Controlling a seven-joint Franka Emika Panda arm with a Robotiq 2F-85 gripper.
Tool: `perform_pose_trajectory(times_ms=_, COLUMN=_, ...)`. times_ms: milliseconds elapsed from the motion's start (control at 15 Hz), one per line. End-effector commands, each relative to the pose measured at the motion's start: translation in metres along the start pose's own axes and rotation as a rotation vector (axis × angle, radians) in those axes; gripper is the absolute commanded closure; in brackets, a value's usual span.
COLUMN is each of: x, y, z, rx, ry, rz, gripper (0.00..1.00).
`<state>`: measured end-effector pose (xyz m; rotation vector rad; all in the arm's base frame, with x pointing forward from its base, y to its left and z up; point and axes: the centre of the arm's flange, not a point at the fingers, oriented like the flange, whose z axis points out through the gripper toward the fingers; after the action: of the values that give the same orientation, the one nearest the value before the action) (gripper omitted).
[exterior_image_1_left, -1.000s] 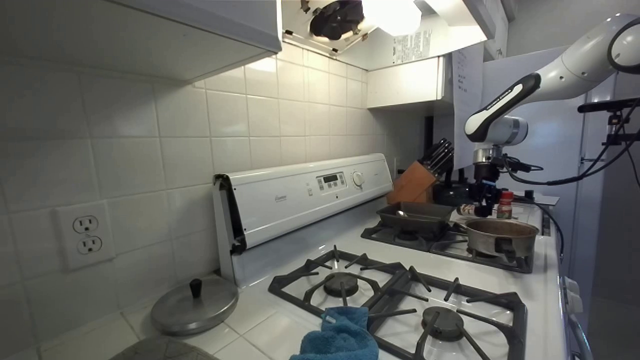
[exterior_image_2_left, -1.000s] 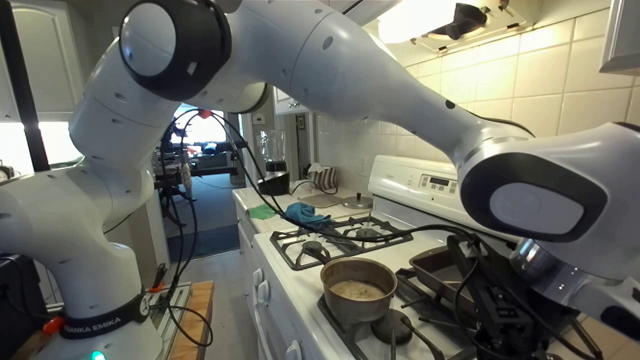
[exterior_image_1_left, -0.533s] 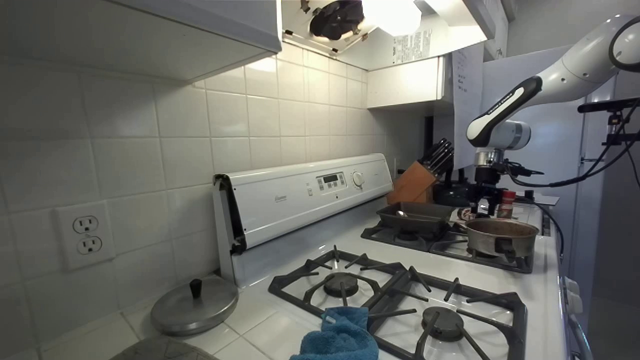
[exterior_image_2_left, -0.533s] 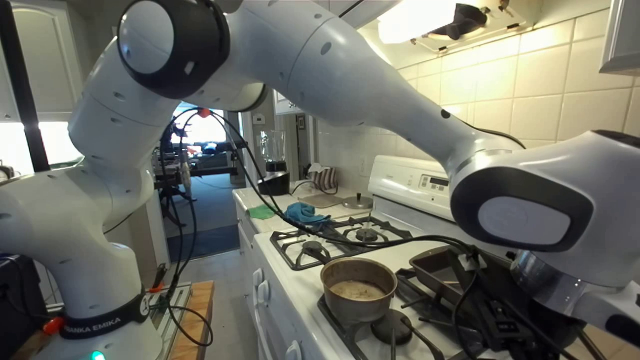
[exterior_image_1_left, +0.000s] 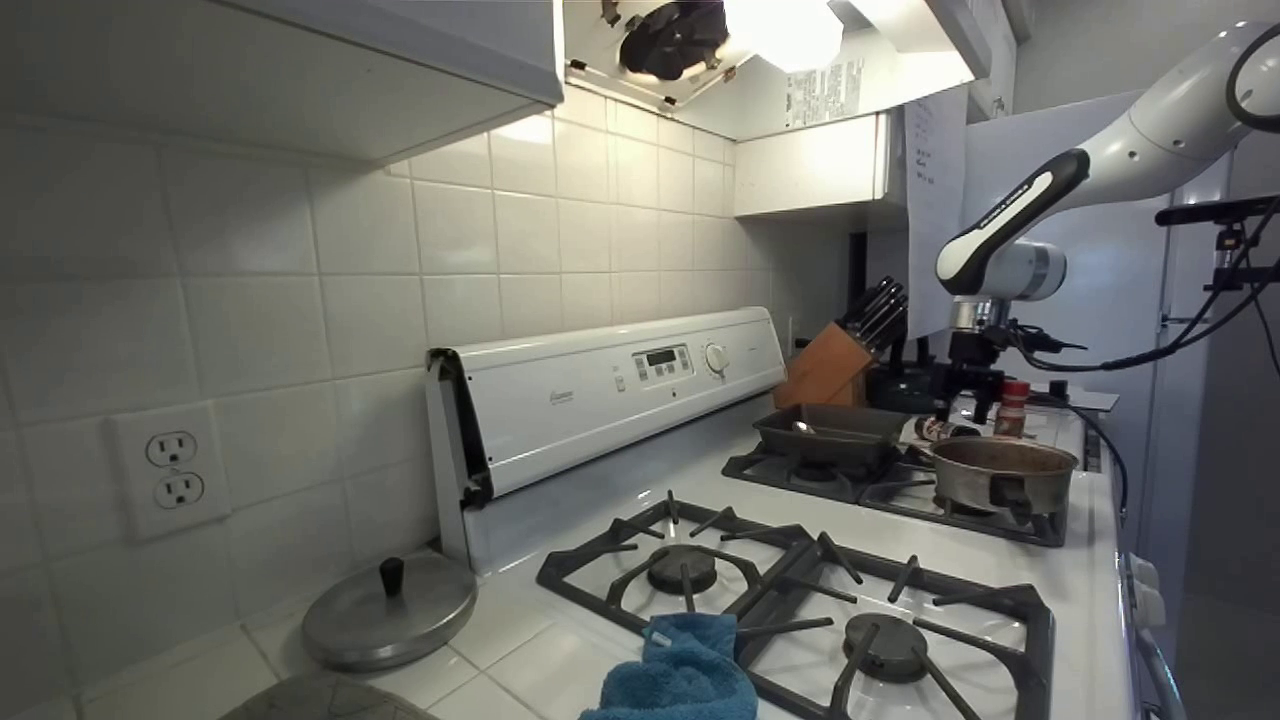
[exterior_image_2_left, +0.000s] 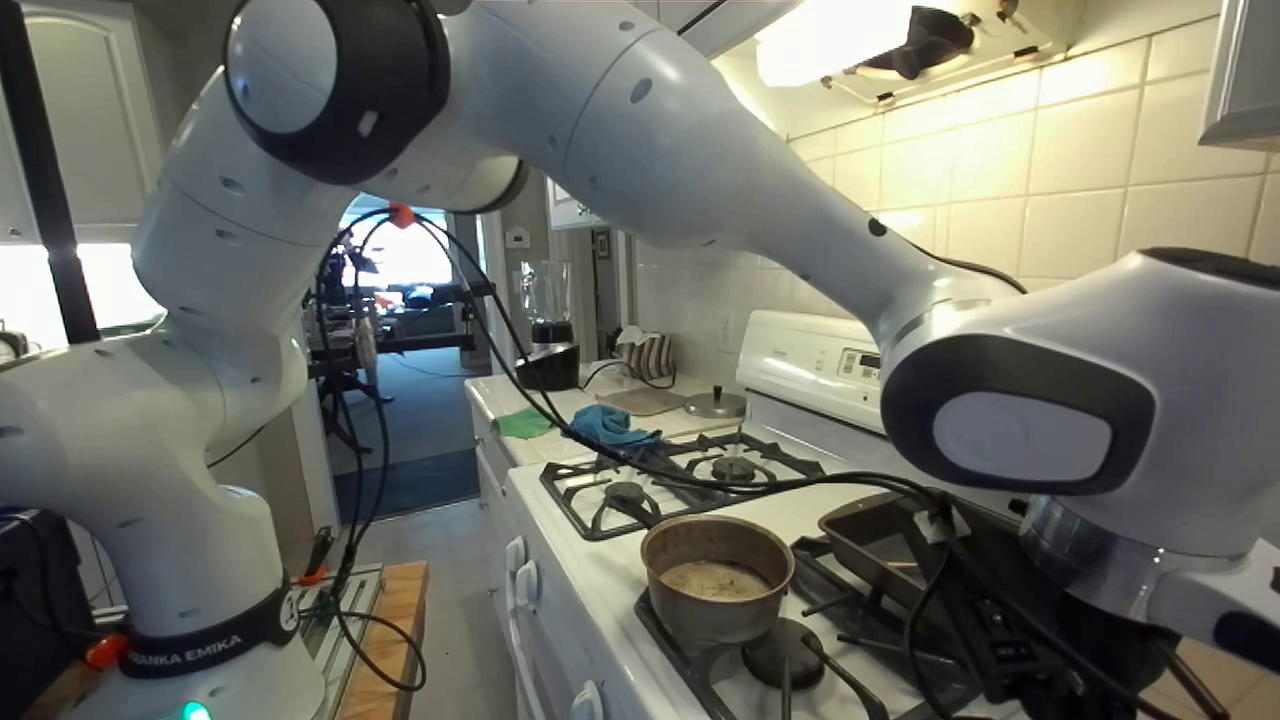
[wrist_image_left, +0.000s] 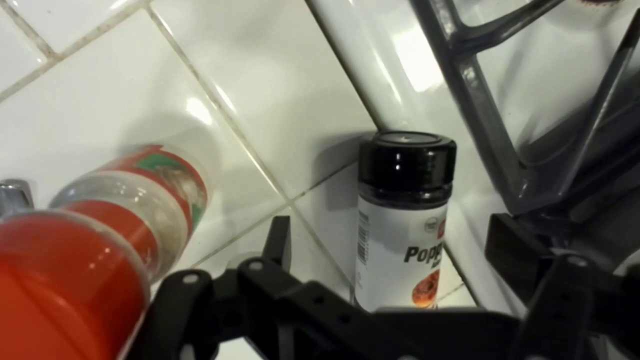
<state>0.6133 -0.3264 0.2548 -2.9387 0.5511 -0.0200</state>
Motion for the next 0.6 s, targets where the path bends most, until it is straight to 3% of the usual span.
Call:
perform_pose_trajectory(times_ms=0, x=-0.014, y=-0.01, z=-0.005, rx=-0.011, ry=0.016, rz=-0.008, gripper=0.0)
perform_pose_trajectory(times_ms=533, x=-0.058, y=-0.018, z=-0.014, rx=-0.025, ry=-0.023, rz=-0.094, gripper=0.0)
